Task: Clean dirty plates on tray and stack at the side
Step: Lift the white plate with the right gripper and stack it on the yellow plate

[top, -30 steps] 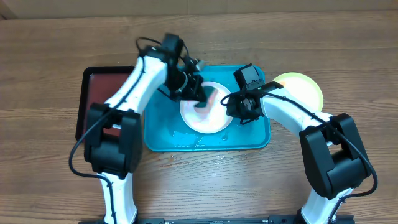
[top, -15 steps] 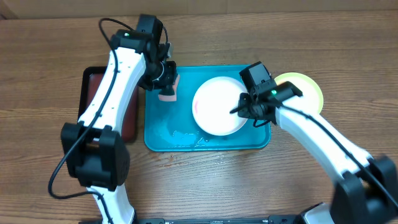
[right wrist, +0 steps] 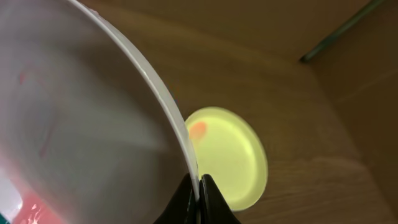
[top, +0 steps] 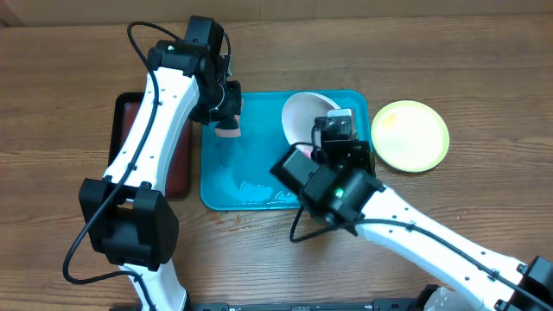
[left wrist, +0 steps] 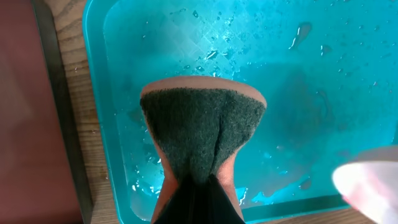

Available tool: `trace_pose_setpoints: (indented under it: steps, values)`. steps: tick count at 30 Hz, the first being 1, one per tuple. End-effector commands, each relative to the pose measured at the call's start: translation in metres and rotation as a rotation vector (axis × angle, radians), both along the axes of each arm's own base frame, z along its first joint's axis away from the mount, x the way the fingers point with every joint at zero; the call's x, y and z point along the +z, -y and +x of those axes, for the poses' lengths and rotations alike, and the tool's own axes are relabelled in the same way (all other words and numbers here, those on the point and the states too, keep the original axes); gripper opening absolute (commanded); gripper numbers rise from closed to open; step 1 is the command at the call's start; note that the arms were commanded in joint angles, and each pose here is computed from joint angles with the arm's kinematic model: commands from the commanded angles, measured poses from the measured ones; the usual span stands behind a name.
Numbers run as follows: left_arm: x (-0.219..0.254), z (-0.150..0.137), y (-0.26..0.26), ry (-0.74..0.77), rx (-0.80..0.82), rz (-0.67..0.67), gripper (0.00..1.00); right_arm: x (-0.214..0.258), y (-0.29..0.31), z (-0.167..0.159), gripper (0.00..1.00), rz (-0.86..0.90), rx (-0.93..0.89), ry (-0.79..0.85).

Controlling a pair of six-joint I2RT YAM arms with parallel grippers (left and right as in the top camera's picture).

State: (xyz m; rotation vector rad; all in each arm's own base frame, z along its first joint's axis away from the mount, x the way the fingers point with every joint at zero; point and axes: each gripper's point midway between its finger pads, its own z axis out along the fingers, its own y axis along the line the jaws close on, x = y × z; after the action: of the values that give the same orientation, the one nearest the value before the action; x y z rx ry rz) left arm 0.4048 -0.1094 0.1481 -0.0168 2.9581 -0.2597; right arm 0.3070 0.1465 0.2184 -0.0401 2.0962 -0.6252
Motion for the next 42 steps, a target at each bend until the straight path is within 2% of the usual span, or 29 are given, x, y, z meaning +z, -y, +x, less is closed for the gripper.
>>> trace_pose_setpoints:
  steps: [1, 8, 11, 15, 19, 25, 32, 37, 42]
  values:
    - [-0.001, -0.004, 0.0, -0.011, 0.012, 0.013, 0.04, 0.042, 0.01, 0.002, 0.04, -0.074, -0.069, 0.202]
    - [-0.001, -0.004, 0.0, -0.012, 0.012, 0.012, 0.04, 0.046, 0.013, 0.002, 0.04, -0.084, -0.08, 0.223]
    - [-0.001, -0.004, 0.0, -0.012, 0.012, 0.012, 0.04, 0.04, 0.013, 0.003, 0.04, -0.017, -0.098, 0.219]
    - [-0.002, -0.005, -0.001, -0.016, 0.017, 0.013, 0.04, 0.009, 0.013, 0.008, 0.04, 0.16, -0.126, 0.094]
    - [-0.002, -0.008, -0.001, -0.029, 0.027, 0.013, 0.04, -0.028, 0.024, 0.015, 0.04, 0.342, -0.176, -0.107]
    - [-0.003, -0.011, -0.002, -0.043, 0.027, 0.017, 0.04, -0.058, 0.066, 0.038, 0.04, 0.571, -0.225, -0.316]
    - [0.0, -0.011, -0.002, -0.038, 0.03, 0.016, 0.05, -0.075, 0.166, 0.05, 0.04, 0.863, -0.48, -0.326]
    - [0.008, -0.012, -0.006, -0.012, 0.048, 0.03, 0.04, -0.102, 0.224, 0.047, 0.04, 0.867, -0.637, -0.32]
    - [0.028, -0.015, -0.015, 0.039, 0.067, 0.063, 0.04, -0.143, 0.248, 0.045, 0.04, 0.88, -0.736, -0.357]
